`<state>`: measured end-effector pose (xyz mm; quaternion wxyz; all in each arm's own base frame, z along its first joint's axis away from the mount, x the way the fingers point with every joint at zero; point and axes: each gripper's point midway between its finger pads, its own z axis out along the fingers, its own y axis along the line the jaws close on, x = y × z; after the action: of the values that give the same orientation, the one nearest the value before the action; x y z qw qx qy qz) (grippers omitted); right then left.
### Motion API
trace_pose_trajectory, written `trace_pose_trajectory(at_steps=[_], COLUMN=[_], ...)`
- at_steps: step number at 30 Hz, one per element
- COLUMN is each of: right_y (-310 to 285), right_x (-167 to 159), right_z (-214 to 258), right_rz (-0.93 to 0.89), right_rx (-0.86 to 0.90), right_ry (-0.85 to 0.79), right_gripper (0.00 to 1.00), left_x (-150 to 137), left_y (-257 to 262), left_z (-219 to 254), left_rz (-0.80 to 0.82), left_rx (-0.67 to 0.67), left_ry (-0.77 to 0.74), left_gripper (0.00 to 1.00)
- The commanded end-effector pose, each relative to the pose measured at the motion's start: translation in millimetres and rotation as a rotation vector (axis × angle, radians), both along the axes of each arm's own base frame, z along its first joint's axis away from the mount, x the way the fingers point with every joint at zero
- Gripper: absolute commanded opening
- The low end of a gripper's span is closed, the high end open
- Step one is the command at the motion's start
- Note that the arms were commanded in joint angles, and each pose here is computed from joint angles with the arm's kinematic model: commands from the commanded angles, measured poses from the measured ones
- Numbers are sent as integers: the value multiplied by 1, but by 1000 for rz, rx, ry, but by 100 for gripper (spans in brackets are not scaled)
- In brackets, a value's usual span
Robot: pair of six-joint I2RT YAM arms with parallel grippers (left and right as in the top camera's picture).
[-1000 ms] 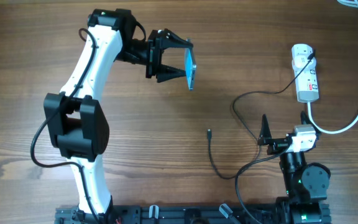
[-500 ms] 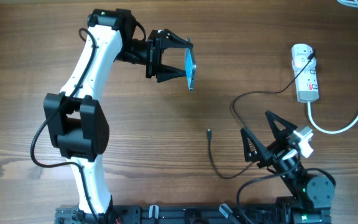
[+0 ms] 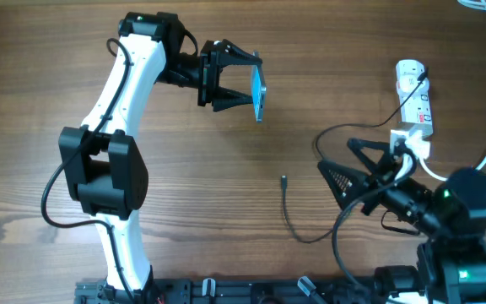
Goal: Plug charger to phone and switch on socket
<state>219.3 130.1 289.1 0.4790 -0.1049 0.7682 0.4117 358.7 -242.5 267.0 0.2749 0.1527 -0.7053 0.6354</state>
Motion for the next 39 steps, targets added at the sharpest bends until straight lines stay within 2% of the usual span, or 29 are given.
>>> trace_pose_trajectory(at_steps=[1, 4, 8, 10, 11, 13, 14, 17, 19, 21, 22, 23, 24, 26, 35, 36, 39], right_y=[8, 0, -38, -37, -26, 3, 5, -4, -13, -13, -6, 23, 33, 47, 68, 72, 72], right_x=[0, 14, 29, 33, 33, 29, 30, 31, 29, 25, 25, 25, 27, 28, 29, 28, 28], right_z=[0, 3, -18, -22, -22, -11, -12, -24, -13, 6, 15, 35, 43, 51, 50, 52, 41], right_rz=[55, -12, -210, -226, -174, 39, 42, -103, -217, -234, -208, -96, -78, -9, 78, 110, 46], right_rx=[54, 23, -221, -197, -135, -78, -86, -257, -357, -413, -401, -257, -176, -119, -111, -135, -220], right_ry=[78, 157, 411, 530, 572, 521, 522, 545, 550, 572, 570, 566, 592, 591, 587, 544, 529], right_gripper=[100, 100, 100, 100, 100, 100, 100, 100, 100, 100, 100, 100, 100, 100, 100, 100, 99], left_x=[-4, -4, -4, -4, -4, -4, -4, -4, -4, -4, -4, -4, -4, -4, -4, -4, -4], left_y=[3, 3, 3, 3, 3, 3, 3, 3, 3, 3, 3, 3, 3, 3, 3, 3, 3], left_z=[24, 24, 24, 24, 24, 24, 24, 24, 24, 24, 24, 24, 24, 24, 24, 24, 24], left_rz=[15, 15, 16, 16, 15, 15, 15, 15, 15, 15, 15, 15, 15, 15, 15, 15, 15], left_rx=[-54, -54, -54, -54, -54, -54, -54, -54, -54, -54, -54, -54, -55, -55, -53, -53, -53], left_ry=[-30, -30, -30, -30, -30, -30, -30, -30, -30, -30, -31, -32, -34, -34, -26, -26, -27], left_gripper=[70, 70, 70, 70, 69, 69, 69, 69, 69, 69, 69, 69, 69, 69, 68, 68, 68])
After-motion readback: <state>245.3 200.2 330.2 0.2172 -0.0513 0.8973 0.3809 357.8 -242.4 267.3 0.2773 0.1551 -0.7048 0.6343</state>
